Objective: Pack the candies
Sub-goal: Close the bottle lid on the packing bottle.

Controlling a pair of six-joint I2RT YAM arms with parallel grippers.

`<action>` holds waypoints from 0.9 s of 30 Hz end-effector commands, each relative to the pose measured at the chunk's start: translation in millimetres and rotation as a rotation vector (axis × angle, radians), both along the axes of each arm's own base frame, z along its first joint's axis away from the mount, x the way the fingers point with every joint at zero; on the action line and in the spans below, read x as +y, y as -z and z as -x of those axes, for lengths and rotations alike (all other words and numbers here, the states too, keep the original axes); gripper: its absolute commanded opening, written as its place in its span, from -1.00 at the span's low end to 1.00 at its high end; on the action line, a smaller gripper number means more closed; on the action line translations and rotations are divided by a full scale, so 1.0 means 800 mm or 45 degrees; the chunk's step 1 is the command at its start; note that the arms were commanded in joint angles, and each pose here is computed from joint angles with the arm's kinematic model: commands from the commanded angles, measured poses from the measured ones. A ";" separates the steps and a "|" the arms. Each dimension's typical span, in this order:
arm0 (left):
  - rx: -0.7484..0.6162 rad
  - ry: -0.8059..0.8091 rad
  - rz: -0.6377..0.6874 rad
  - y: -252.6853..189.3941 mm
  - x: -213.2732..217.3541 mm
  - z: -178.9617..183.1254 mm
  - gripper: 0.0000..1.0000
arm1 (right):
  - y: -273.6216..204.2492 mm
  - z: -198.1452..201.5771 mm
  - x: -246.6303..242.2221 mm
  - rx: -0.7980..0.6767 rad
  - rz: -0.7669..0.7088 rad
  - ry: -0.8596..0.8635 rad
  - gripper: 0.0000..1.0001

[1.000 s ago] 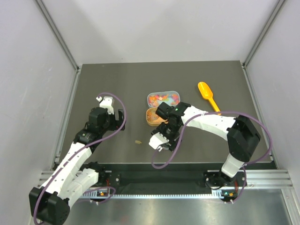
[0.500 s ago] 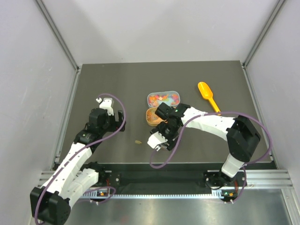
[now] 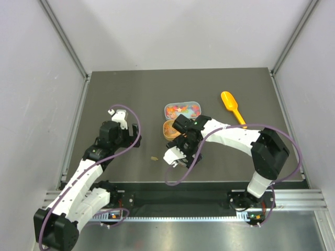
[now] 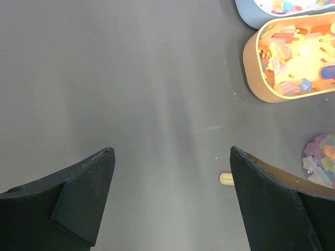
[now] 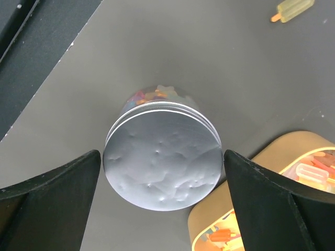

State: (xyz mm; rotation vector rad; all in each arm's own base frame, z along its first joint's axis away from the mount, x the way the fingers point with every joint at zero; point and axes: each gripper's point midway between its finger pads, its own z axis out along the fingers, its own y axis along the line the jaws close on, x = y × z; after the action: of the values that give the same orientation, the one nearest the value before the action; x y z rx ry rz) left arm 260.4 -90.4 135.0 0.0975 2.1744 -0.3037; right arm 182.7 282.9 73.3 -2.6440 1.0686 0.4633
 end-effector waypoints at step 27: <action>0.042 0.160 0.162 -0.032 -0.039 0.008 -0.26 | -0.053 -0.013 0.004 0.024 -0.124 0.274 -0.71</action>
State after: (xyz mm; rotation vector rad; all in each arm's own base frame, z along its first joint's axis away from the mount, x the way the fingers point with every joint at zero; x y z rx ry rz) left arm 260.9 -114.6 160.3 0.1668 2.1529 -0.4525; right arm 193.0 275.4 122.0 -2.4494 1.2584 0.4293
